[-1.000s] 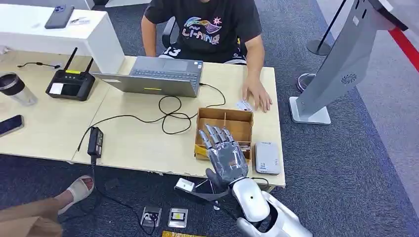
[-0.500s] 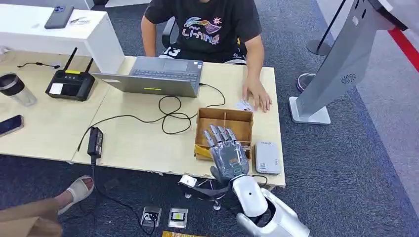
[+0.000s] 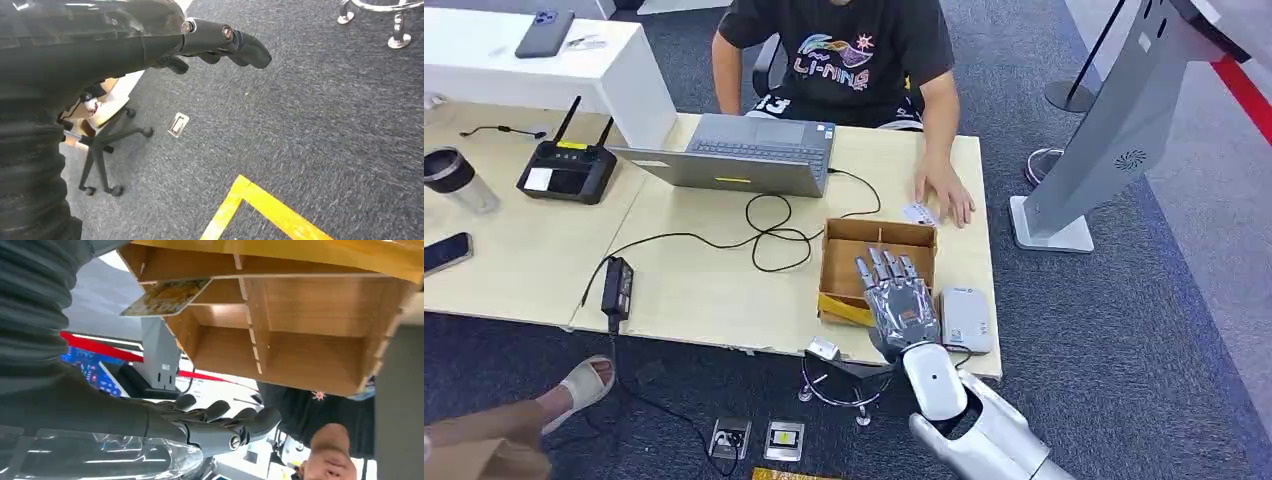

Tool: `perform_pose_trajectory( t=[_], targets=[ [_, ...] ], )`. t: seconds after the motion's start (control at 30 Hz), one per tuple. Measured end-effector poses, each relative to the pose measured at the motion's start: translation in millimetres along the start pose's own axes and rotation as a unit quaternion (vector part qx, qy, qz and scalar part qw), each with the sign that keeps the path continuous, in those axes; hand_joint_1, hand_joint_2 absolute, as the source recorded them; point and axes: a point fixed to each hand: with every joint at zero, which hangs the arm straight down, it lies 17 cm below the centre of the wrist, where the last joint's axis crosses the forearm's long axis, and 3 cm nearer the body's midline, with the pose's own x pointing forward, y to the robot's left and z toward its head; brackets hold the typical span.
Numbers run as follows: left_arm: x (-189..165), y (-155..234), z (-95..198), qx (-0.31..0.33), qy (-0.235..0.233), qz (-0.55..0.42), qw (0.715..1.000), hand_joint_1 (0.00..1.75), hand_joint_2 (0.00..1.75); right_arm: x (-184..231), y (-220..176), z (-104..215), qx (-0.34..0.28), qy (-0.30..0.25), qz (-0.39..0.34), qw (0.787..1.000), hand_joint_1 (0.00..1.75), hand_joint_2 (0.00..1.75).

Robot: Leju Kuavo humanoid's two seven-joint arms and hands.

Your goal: Pass the card to the sensor for recognition and then transmit it.

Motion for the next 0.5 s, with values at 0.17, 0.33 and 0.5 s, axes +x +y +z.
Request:
perform_pose_trajectory(
  t=[0.17, 0.33, 0.5],
  targets=[
    [-1, -1, 1, 0.0, 0.0, 0.0, 1.0, 0.0, 1.75, -10, 8, -2, 0.009, 0.011, 0.002, 1.0, 0.16, 1.75],
    [-1, -1, 1, -0.001, 0.001, 0.001, 1.0, 0.0, 1.75, -20, 13, -3, 0.012, 0.024, 0.0, 1.0, 0.17, 1.75],
    [-1, -1, 1, 0.0, 0.002, 0.002, 1.0, 0.0, 1.75, -27, 16, -3, 0.014, 0.033, -0.004, 0.999, 0.24, 1.75]
  ],
)
